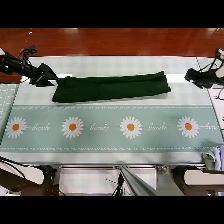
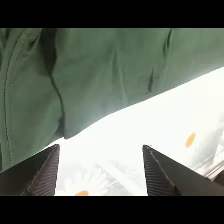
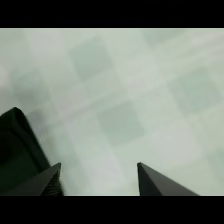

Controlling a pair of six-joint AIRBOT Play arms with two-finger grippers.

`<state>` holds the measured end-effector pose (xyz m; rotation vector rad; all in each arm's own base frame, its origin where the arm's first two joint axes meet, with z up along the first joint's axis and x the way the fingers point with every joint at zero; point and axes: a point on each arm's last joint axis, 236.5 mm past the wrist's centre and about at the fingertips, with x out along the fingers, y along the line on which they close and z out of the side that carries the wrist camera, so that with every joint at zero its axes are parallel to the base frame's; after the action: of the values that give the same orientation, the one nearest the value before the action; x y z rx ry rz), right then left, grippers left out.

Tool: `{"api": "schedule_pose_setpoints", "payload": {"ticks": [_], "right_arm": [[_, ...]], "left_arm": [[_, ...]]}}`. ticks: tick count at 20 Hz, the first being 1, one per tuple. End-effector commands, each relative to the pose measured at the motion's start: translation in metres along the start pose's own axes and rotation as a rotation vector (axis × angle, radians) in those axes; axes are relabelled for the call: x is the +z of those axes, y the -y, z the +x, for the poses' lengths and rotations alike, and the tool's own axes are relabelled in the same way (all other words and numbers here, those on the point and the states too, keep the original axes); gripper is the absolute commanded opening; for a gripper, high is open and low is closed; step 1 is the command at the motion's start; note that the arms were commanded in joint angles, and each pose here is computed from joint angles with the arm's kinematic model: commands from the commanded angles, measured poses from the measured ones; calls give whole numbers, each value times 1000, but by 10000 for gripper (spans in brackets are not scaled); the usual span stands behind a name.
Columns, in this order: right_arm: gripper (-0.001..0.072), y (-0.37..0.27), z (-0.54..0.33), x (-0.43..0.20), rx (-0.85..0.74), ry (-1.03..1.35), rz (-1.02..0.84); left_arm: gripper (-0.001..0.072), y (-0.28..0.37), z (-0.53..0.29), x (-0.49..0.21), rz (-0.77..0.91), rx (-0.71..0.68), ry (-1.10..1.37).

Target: Fold the shirts.

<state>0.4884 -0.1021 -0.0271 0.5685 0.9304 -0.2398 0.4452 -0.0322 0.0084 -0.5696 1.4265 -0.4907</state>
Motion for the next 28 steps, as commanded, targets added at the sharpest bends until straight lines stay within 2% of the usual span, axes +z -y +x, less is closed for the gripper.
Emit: {"api": "schedule_pose_setpoints", "payload": {"ticks": [1, 6, 13, 14, 15, 16, 19, 20, 21, 22, 23, 24, 25, 28], "right_arm": [[540, -26, 11, 4, 287, -59, 334], [539, -41, 53, -42, 274, -187, 307], [515, -104, 74, -113, 296, -353, 235], [385, -111, 74, -119, 302, -363, 222], [184, -116, 73, -122, 311, -371, 221], [20, -123, 69, -120, 334, -374, 238], [21, -153, 28, -83, 471, -257, 138], [21, -161, 4, -66, 497, -200, 95], [21, -166, -19, -52, 514, -149, 56], [21, -174, -47, -42, 528, -102, 4], [21, -180, -73, -35, 536, -62, -51], [21, -186, -101, -33, 547, -29, -108], [21, -192, -127, -33, 556, -2, -161], [21, -203, -195, -41, 573, 61, -266]], "left_arm": [[606, 4, 2, 6, 14, 7, 25], [606, 16, 7, 17, 31, -17, 66], [605, 33, 11, 30, 40, -58, 113], [604, 35, 11, 31, 40, -67, 117], [591, 39, 10, 31, 39, -84, 120], [589, 44, 10, 32, 37, -105, 125], [580, 64, 4, 36, -7, -182, 145], [448, 76, 1, 37, -8, -219, 153], [407, 90, -2, 38, 6, -254, 164], [190, 104, -3, 39, 33, -278, 177], [125, 124, -3, 38, 80, -314, 185], [111, 147, -1, 35, 123, -363, 182], [36, 173, 4, 29, 174, -422, 172], [33, 235, 37, 1, 301, -496, 102]]}}
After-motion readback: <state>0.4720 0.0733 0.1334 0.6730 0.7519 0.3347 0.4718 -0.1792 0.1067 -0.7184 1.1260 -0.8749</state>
